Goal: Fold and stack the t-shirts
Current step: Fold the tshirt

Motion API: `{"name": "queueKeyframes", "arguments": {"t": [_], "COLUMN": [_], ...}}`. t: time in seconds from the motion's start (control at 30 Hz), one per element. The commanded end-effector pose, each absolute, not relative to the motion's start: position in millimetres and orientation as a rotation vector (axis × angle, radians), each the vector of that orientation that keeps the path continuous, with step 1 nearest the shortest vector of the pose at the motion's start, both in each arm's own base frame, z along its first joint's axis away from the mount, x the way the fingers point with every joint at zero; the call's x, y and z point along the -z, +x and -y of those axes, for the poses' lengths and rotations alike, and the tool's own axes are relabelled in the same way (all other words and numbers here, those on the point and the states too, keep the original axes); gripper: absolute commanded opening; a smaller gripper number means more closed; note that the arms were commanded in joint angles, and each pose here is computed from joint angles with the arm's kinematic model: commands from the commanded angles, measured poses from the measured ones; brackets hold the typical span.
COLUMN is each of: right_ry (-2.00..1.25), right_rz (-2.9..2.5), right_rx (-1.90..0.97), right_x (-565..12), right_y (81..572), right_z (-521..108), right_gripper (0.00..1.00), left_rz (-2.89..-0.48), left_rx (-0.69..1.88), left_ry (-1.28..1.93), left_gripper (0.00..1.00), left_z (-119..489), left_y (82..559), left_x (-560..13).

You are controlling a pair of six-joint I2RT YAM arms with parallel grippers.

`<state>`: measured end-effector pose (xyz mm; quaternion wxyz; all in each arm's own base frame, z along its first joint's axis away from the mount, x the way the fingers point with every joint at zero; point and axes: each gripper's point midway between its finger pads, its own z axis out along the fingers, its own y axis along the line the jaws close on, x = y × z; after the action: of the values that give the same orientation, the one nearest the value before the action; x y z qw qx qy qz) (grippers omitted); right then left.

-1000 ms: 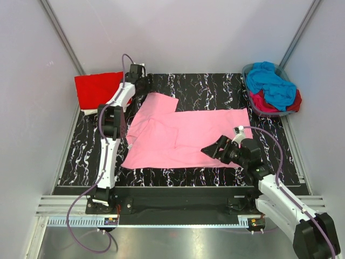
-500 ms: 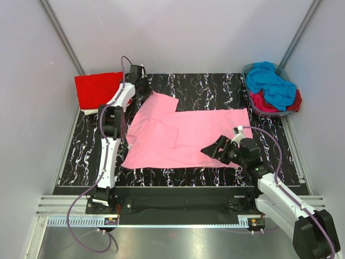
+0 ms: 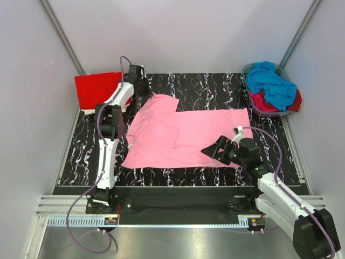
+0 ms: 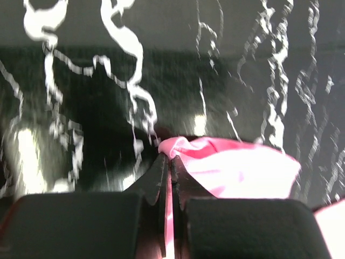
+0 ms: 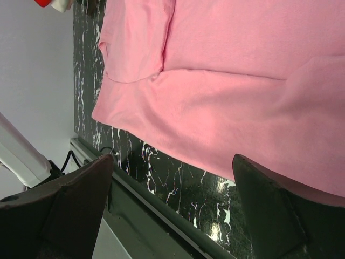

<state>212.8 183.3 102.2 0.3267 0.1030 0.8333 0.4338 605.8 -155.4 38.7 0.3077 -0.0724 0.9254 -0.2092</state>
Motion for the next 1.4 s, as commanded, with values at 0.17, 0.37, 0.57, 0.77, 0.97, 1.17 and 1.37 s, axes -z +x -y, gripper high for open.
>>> {"name": "queueKeyframes", "arguments": {"t": [0.17,0.37,0.57,0.77,0.97,1.17,1.37], "right_ry": [0.433,0.631,0.672,0.754,0.778,0.794,0.855], "right_rz": [-2.137,-2.289,-2.389,-2.472,-2.554,-2.63,-2.671], "right_rx": [-0.789,-0.393,-0.142,-0.055,0.117,0.177,0.178], "right_x": [-158.1,-184.2,-187.7,-152.7,-106.8,-52.0,-14.2], "right_y": [247.3,305.0,386.4,454.2,493.2,511.3,519.5], "right_z": [-141.3,-75.1,-30.4,-4.0,13.1,15.9,34.7], "right_gripper": [1.0,1.0,1.0,0.84,0.8,0.77,0.73], "left_rz": [-2.387,-2.395,-2.406,-2.446,-2.442,-2.421,-2.416], "left_rx": [0.553,0.496,0.472,0.513,0.546,0.558,0.533], "left_ry": [-0.066,-0.036,-0.032,-0.019,-0.03,-0.033,-0.029], "left_gripper": [0.0,0.0,0.0,0.0,0.0,0.0,0.0], "left_z": [171.0,176.0,178.8,183.9,180.9,176.1,169.1], "left_y": [544.4,482.3,444.8,421.5,396.4,379.3,369.7], "left_x": [-154.4,-180.1,-173.5,-150.6,-146.1,-149.1,-144.9]}}
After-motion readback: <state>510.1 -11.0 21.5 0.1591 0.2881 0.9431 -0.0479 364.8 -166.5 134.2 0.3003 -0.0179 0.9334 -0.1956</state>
